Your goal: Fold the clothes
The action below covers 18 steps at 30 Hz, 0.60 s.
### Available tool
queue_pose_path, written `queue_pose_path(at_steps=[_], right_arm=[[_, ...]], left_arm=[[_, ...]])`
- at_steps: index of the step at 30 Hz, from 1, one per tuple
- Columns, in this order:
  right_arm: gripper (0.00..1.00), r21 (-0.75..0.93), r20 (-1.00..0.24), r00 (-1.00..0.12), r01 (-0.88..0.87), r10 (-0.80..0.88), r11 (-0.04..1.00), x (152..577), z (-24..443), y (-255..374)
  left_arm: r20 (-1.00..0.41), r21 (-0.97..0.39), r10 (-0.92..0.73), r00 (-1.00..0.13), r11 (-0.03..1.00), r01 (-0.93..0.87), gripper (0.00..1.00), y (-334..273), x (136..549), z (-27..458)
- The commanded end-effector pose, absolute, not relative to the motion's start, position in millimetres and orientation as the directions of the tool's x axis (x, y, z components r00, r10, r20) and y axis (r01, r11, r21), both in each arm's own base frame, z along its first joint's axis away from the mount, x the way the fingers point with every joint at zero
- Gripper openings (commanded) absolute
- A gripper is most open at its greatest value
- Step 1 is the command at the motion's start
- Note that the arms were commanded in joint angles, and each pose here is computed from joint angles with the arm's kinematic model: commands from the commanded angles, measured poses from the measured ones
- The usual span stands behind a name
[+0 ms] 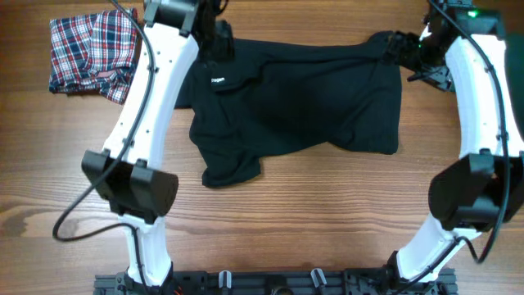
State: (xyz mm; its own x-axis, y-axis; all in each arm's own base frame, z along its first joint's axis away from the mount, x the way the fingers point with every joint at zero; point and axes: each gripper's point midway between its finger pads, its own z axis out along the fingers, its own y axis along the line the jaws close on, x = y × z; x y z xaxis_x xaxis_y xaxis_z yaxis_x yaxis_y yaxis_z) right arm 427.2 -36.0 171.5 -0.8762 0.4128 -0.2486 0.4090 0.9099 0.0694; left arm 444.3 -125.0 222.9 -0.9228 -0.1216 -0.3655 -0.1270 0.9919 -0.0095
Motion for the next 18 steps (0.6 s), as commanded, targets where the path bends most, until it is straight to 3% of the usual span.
queue_pose_path(at_steps=[1,3,6,8,12,17,18], right_arm=[[0.99,0.072,-0.136,-0.914,0.376,0.383,0.924,410,147,-27],[0.98,0.068,-0.123,-0.916,0.377,0.383,0.924,408,134,-27],[0.95,0.063,-0.128,-0.914,0.380,0.385,0.923,409,107,-29],[0.90,0.061,-0.122,-0.915,0.380,0.384,0.923,407,95,-29],[0.39,0.070,-0.166,-0.911,0.370,0.377,0.926,415,73,-30],[0.07,0.081,-0.196,-0.902,0.376,0.385,0.923,418,51,-30],[0.04,0.081,-0.194,-0.902,0.376,0.385,0.923,416,45,-30]], left_arm=[[-0.052,0.072,-0.143,-0.988,0.987,-0.147,0.57,-130,386,171],[-0.005,0.095,-0.131,-0.991,0.987,-0.131,0.43,-132,377,153],[0.120,0.105,-0.147,-0.982,0.985,-0.135,0.05,-135,353,112],[0.220,0.104,-0.155,-0.963,0.985,-0.135,0.04,-136,331,89],[0.295,0.129,-0.154,-0.943,0.984,-0.120,0.04,-134,308,60],[0.301,0.081,-0.126,-0.945,0.991,-0.106,0.04,-151,304,53],[0.314,0.076,-0.119,-0.942,0.992,-0.100,0.04,-155,299,50]])
